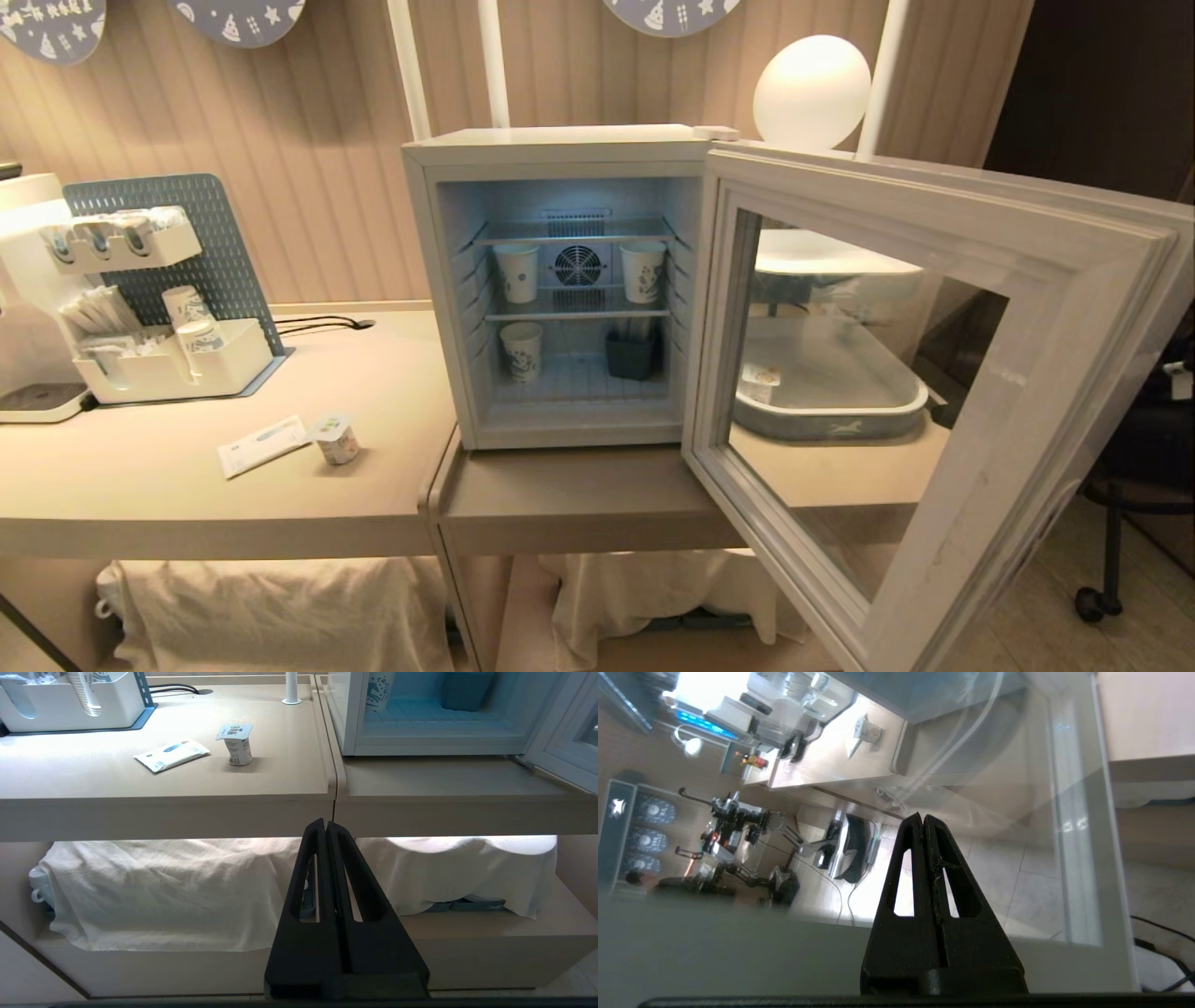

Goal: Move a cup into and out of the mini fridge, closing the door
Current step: Close the freezer door

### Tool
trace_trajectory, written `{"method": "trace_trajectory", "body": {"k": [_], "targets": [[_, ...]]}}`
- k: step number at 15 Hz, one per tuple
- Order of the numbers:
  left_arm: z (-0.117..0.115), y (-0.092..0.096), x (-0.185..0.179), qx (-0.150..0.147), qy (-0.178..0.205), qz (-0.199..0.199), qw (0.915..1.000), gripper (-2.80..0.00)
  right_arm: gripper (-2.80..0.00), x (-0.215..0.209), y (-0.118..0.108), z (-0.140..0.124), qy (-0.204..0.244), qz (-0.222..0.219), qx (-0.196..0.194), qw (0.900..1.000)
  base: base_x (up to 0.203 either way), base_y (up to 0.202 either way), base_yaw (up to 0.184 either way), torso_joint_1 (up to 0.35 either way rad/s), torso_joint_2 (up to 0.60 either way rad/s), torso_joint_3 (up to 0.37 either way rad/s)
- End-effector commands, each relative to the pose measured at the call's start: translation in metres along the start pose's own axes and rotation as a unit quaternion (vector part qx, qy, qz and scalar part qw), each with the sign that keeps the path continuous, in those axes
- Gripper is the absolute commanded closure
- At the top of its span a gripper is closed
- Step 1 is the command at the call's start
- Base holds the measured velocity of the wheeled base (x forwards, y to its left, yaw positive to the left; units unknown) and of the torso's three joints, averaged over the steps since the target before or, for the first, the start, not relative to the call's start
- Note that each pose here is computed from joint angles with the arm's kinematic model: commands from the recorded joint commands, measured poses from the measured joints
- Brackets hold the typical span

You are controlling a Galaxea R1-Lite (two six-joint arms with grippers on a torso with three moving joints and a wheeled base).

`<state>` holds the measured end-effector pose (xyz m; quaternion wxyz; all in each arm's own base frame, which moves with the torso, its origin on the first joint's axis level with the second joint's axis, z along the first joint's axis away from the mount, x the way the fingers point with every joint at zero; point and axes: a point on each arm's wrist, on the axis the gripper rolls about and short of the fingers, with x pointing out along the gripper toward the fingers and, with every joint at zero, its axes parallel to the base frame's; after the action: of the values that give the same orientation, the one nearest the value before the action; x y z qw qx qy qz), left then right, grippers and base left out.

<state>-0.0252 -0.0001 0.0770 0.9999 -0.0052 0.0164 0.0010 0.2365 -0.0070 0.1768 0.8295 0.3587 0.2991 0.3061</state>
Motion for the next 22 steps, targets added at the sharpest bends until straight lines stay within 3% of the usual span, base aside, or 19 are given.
{"method": "trace_trajectory", "body": {"k": [1, 5, 8, 11, 13, 16, 18, 20, 22], "targets": [[0.000, 0.000, 0.000, 0.000, 0.000, 0.000, 1.0000, 0.00, 0.00, 0.023, 0.027, -0.006, -0.002, -0.017, -0.008, 1.000, 0.000, 0.000, 0.000, 0.000, 0.00, 0.000], [0.000, 0.000, 0.000, -0.002, 0.001, 0.001, 1.0000, 0.00, 0.00, 0.083, 0.104, -0.012, -0.031, -0.087, -0.046, 0.995, 0.000, 0.000, 0.000, 0.000, 0.00, 0.000], [0.000, 0.000, 0.000, -0.003, 0.001, 0.001, 1.0000, 0.00, 0.00, 0.155, 0.128, -0.009, -0.048, -0.185, -0.079, 0.978, 0.000, 0.000, 0.000, 0.000, 0.00, 0.000], [0.000, 0.000, 0.000, -0.004, 0.001, 0.001, 1.0000, 0.00, 0.00, 0.228, 0.130, -0.002, -0.094, -0.289, -0.151, 0.941, 0.000, 0.000, 0.000, 0.000, 0.00, 0.000], [0.000, 0.000, 0.000, -0.007, -0.003, 0.002, 1.0000, 0.00, 0.00, 0.270, 0.130, -0.002, -0.118, -0.338, -0.212, 0.909, 0.000, 0.000, 0.000, 0.000, 0.00, 0.000], [0.000, 0.000, 0.000, -0.007, -0.003, 0.002, 1.0000, 0.00, 0.00, 0.314, 0.136, -0.026, -0.121, -0.364, -0.367, 0.848, 0.000, 0.000, 0.000, 0.000, 0.00, 0.000], [0.000, 0.000, 0.000, -0.007, -0.003, 0.002, 1.0000, 0.00, 0.00, 0.334, 0.135, -0.035, -0.163, -0.370, -0.422, 0.812, 0.000, 0.000, 0.000, 0.000, 0.00, 0.000], [0.000, 0.000, 0.000, -0.007, -0.003, 0.002, 1.0000, 0.00, 0.00, 0.342, 0.135, -0.036, -0.197, -0.374, -0.436, 0.795, 0.000, 0.000, 0.000, 0.000, 0.00, 0.000], [0.000, 0.000, 0.000, -0.007, -0.003, 0.002, 1.0000, 0.00, 0.00, 0.333, 0.138, -0.031, -0.202, -0.383, -0.432, 0.791, 0.000, 0.000, 0.000, 0.000, 0.00, 0.000]]}}
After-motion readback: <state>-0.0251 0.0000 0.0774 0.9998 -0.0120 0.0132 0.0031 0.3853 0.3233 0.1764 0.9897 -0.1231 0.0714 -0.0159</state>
